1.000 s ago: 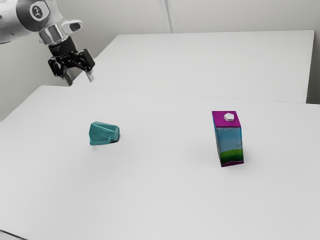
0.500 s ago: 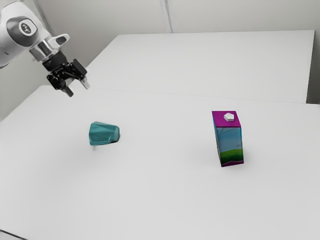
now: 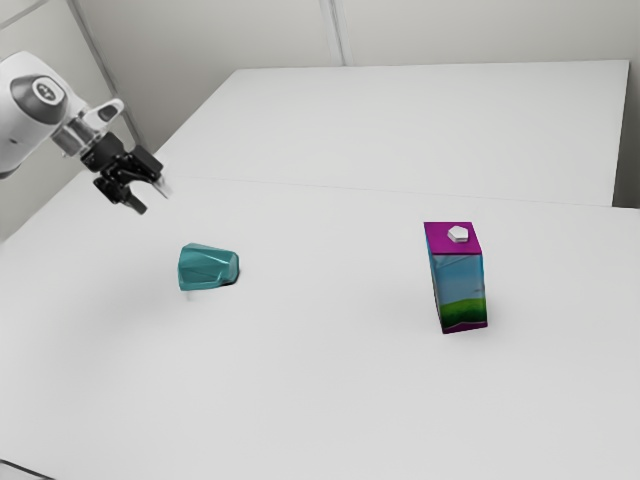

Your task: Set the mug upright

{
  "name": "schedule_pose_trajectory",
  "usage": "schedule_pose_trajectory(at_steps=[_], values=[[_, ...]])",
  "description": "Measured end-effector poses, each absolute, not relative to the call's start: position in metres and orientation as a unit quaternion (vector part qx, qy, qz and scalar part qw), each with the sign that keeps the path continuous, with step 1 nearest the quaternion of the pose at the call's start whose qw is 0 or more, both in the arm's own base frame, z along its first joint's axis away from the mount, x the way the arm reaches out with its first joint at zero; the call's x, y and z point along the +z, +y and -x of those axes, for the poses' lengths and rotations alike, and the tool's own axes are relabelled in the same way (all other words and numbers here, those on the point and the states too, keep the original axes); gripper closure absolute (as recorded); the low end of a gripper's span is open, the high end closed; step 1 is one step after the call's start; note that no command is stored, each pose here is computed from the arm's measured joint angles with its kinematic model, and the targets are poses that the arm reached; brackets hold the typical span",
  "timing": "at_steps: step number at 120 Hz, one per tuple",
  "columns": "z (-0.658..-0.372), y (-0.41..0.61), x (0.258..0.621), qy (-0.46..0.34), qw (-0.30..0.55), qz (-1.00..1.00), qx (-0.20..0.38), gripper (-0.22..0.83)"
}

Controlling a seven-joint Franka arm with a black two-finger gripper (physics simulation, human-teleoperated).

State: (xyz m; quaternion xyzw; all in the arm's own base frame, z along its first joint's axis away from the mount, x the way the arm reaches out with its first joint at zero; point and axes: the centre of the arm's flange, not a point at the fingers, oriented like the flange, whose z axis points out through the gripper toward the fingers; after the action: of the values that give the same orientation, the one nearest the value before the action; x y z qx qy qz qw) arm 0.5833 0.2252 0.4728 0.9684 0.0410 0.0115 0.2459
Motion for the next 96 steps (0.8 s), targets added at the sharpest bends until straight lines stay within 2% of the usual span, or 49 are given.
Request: schedule_pose_trajectory(at_steps=[44,76,96], values=[[-0.582,0.258,0.433,0.046,0.292,-0.955,0.025,0.02],[-0.573,0.274,0.388,0.064,0.357,-0.931,0.035,0.02],[-0.577,0.281,0.364,0.068,0.388,-0.917,0.063,0.02]])
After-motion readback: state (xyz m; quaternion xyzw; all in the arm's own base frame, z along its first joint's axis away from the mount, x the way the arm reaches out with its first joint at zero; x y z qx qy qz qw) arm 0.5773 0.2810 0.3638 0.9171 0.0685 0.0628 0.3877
